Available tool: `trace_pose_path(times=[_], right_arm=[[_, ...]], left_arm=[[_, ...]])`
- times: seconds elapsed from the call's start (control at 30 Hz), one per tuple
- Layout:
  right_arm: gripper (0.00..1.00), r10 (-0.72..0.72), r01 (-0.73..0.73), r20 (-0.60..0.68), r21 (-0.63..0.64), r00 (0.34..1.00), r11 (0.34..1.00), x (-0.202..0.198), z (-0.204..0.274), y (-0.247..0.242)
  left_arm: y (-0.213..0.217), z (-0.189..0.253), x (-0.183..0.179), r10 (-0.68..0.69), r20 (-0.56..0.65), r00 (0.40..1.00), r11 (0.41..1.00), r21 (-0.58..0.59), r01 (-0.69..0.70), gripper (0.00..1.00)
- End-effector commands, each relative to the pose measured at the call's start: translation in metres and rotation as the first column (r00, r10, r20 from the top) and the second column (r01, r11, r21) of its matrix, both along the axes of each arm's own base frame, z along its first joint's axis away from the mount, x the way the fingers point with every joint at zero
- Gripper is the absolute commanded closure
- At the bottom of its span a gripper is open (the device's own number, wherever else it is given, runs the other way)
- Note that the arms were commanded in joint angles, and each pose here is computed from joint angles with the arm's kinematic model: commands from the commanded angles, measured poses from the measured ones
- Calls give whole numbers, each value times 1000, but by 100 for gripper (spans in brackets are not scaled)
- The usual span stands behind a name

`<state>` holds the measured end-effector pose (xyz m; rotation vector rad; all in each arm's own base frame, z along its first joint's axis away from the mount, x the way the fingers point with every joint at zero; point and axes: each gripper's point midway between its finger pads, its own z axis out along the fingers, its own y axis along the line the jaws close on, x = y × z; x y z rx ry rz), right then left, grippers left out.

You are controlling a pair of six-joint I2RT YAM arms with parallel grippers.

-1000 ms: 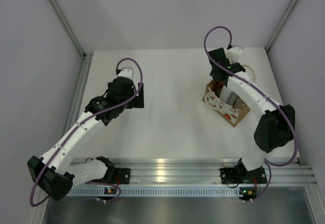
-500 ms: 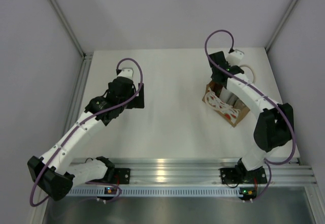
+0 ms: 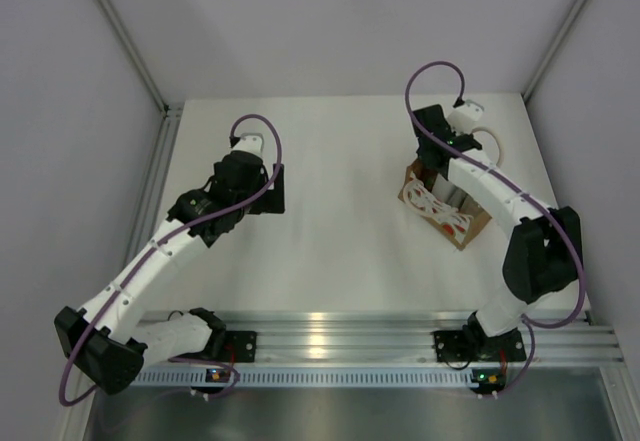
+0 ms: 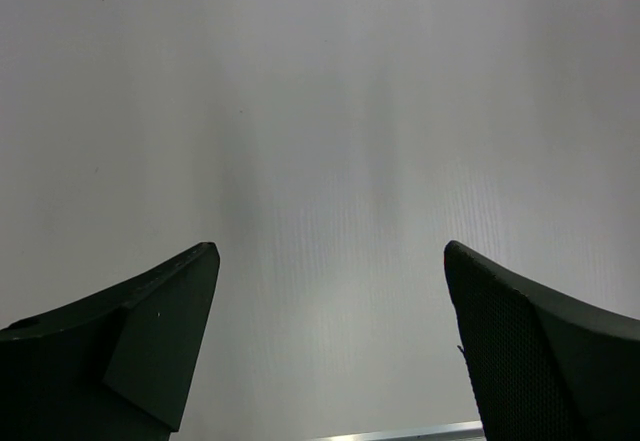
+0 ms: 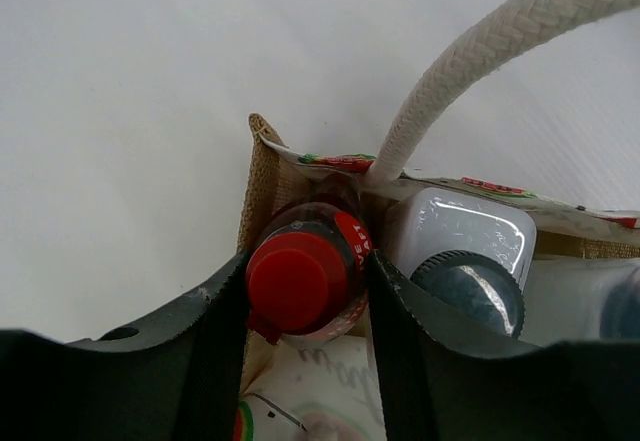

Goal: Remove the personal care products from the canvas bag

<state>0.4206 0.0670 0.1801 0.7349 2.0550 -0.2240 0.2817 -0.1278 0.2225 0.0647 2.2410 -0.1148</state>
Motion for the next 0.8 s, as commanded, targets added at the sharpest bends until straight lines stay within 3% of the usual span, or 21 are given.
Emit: trace_pose_path(times=[0.0, 0.27, 0.77], right_arm=[[57, 11, -14, 45, 65, 999, 998, 2, 7, 7], [44, 41, -44, 36, 70, 998, 997, -4, 7, 9], [53, 52, -55, 50, 72, 997, 996, -12, 12, 11]], left_arm=[[-3, -4, 2, -14, -3, 1000, 1000, 8, 14, 2], [-3, -4, 3, -15, -5, 1000, 1000, 9, 15, 2], [-2, -8, 3, -11, -14, 1000, 1000, 21, 11, 2]])
